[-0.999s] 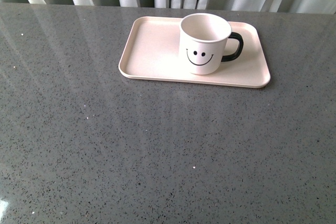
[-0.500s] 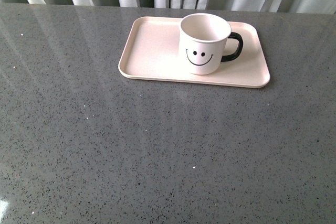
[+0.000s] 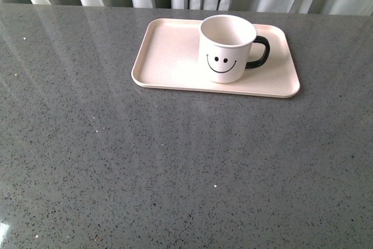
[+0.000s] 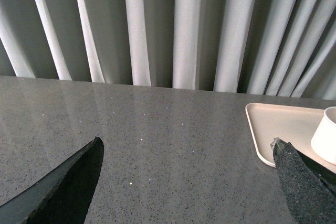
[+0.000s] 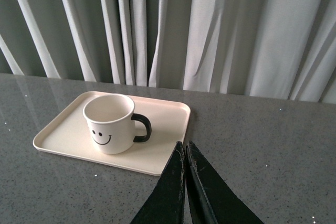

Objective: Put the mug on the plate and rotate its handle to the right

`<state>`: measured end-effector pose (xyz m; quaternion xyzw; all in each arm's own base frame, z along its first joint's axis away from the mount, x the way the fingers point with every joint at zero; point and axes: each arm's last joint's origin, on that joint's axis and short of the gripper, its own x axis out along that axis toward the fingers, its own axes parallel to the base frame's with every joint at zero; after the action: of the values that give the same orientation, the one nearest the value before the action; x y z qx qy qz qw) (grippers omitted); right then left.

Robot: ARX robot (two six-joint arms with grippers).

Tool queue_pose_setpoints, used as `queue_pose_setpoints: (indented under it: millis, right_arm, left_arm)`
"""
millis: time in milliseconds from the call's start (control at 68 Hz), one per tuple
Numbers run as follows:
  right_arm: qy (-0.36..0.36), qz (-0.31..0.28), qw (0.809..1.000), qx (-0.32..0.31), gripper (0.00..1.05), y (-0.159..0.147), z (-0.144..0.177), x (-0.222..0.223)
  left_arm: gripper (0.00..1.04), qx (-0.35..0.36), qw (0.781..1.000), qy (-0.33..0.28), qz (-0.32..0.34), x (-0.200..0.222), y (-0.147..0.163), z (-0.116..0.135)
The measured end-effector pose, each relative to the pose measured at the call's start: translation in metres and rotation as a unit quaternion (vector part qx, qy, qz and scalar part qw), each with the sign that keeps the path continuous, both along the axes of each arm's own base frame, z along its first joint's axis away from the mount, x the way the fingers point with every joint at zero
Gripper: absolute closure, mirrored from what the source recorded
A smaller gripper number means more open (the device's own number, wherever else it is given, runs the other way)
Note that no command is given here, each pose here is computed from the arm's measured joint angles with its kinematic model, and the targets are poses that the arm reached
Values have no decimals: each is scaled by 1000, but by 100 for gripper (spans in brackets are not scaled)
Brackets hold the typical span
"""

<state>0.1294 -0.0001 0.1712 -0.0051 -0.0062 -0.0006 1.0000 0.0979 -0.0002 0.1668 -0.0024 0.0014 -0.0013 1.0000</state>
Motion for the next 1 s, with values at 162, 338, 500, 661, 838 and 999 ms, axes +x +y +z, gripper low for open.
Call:
queue_pose_setpoints:
  millis: [162,338,500,661,838,999]
  right_arm:
    - [-3,0,1000,0,103,0,1,-6]
    - [-4,0,1000,0,103,0,2,-11]
    - [-3,0,1000,0,103,0,2,-15]
    - [-4,0,1000,0,103,0,2,-18]
    - [-4,0,1000,0,103,0,1,-21]
    - [5,0,1000,0,103,0,-2,-31]
  left_arm:
    - [9,0,1000,0,0,0,0,0]
    - [9,0,1000,0,0,0,0,0]
    - [9,0,1000,0,0,0,0,0]
    - [9,0,1000,0,0,0,0,0]
    - [9,0,1000,0,0,0,0,0]
    - [9,0,1000,0,0,0,0,0]
